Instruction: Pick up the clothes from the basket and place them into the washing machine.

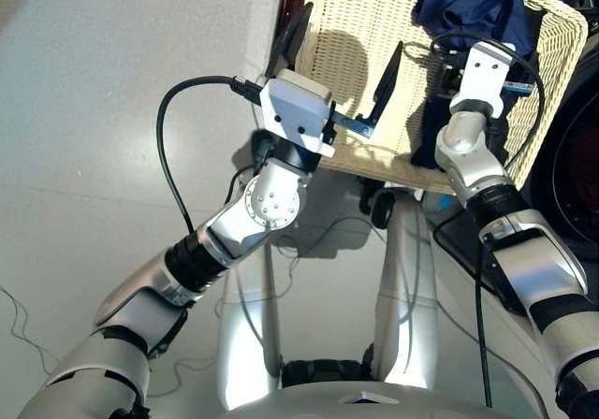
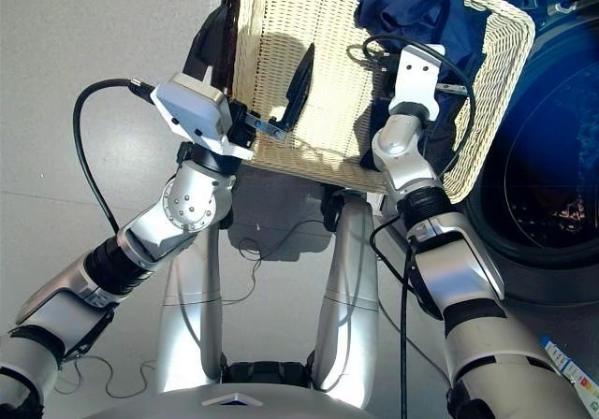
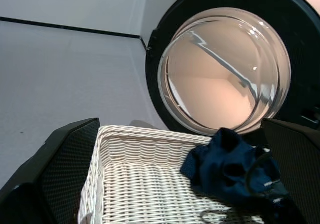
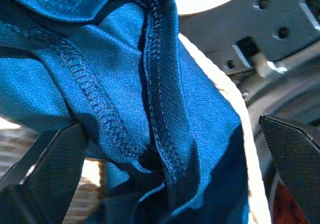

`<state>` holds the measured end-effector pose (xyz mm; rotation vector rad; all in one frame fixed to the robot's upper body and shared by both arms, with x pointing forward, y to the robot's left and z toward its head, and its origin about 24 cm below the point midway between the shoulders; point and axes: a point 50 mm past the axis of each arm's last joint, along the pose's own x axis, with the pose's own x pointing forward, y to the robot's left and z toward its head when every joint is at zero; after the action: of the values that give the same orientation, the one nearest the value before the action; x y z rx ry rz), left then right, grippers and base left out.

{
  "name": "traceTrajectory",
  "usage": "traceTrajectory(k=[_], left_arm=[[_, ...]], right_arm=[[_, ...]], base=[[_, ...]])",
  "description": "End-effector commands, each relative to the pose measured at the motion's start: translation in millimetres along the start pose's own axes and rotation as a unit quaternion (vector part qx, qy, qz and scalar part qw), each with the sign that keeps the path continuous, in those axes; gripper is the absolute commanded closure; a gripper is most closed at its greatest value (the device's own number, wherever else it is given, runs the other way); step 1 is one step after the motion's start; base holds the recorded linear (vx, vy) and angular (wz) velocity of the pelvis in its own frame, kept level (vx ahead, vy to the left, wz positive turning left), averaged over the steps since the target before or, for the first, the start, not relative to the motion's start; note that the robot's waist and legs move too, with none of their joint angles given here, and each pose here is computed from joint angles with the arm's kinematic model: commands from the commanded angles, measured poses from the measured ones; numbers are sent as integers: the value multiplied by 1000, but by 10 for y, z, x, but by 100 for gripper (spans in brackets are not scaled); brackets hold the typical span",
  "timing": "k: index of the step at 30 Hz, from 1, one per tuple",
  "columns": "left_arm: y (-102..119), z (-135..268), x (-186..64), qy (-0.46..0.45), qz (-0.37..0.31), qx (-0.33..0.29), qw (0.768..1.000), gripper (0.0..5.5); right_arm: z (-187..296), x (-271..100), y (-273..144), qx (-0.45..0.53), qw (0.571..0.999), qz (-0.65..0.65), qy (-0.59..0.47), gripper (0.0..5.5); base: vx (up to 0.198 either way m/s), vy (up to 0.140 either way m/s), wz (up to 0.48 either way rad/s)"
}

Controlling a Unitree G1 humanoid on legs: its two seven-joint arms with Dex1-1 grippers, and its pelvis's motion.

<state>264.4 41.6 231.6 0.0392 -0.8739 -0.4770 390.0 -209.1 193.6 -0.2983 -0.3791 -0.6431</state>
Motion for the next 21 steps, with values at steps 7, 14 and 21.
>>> traceTrajectory(k=[7, 14, 21], left_arm=[[-122, 370, 38, -98, -13, -28, 995, 0], [-117, 361, 27, -87, -31, -50, 995, 0], [-97, 344, 7, -75, -34, -60, 995, 0]], right_arm=[[93, 226, -347, 3, 997, -75, -20, 0], [-3, 226, -250, 58, 998, 36, 16, 550], [-50, 247, -251, 64, 995, 72, 31, 550]], base=[[0, 0, 0], [0, 0, 0], [0, 0, 0]])
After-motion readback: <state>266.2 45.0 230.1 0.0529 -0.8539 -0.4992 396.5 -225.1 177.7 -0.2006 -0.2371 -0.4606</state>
